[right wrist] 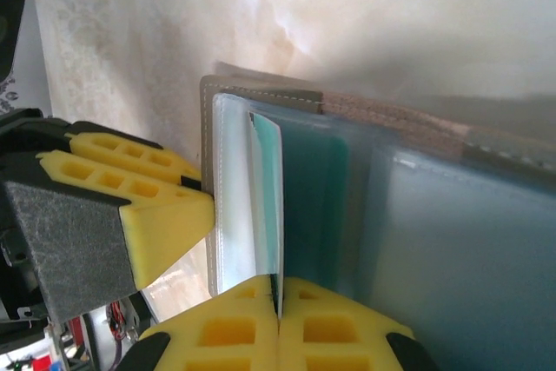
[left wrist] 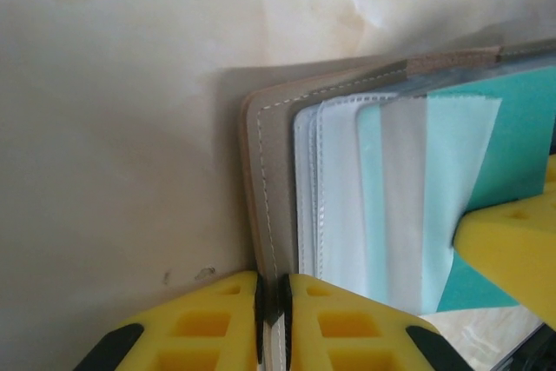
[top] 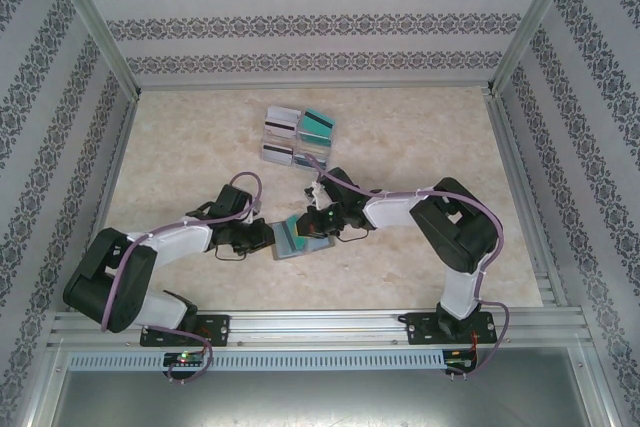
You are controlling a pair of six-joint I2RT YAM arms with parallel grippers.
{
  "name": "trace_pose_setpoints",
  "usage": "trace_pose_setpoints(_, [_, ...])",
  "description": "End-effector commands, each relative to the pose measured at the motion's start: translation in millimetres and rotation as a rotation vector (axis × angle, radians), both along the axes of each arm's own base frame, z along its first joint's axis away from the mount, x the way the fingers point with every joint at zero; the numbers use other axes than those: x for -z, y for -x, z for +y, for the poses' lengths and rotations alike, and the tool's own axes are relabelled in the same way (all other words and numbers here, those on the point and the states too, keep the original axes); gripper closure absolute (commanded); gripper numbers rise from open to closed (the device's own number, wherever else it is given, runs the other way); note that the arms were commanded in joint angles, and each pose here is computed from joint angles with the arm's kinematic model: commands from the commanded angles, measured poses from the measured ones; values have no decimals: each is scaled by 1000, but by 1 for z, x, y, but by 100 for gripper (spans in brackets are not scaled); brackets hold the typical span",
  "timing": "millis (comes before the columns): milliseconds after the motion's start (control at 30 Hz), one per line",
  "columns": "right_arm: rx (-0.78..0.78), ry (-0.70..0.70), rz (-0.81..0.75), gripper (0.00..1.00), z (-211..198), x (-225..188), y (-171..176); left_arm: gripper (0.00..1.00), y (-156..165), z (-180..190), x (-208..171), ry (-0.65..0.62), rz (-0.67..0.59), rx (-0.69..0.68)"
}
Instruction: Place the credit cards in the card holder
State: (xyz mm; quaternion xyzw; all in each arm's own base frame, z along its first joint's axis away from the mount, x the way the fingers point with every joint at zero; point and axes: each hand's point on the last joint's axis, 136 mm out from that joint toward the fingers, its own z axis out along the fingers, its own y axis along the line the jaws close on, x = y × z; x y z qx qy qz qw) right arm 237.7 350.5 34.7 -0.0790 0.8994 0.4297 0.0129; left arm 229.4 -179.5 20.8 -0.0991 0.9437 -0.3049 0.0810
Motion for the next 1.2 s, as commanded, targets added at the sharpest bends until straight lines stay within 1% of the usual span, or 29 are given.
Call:
trace_pose_setpoints(0, [72,113,33,97,-18,25,4,85,4,-12,-8,41,-29,23])
trace_pose_setpoints(133, [65,106,80,95,-13,37,6,88,6,-14,-7,47,-31,28])
trace_pose_setpoints(233, [61,111,75,93,-11,37,7,89,8,-16,-8,51,-38,31])
trace_pose_setpoints(367, [53,129,60,86,-11,33,10,89,10,-17,-9,52,-49,29])
trace_pose_setpoints(400, [53,140,51,83,-14,31,10,89,10,-17,-9,51,-50,31])
trace_pose_setpoints(500, [34,211,3,68,-24,23,11,89,11,-15,-10,44,-57,27])
trace_pose_setpoints(567, [12,261,-22,61,-31,17,13,89,11,-13,-11,39,-62,24])
trace_pose_setpoints(600, [5,284,-39,60,-34,13,13,89,11,-13,-12,35,-67,25])
trace_pose_setpoints(733, [-20,369,-99,57,-47,-2,10,89,10,-13,-15,35,-76,27])
trace_pose_setpoints(833, [-35,397,-128,57,-50,-10,6,89,8,-14,-16,38,-77,27])
trace_pose_setpoints(1067, [-53,346,-88,57,-33,2,5,89,11,-14,-10,34,-60,32])
trace_pose_setpoints(1167, [-69,344,-80,56,-25,6,8,90,13,-13,-7,30,-51,32])
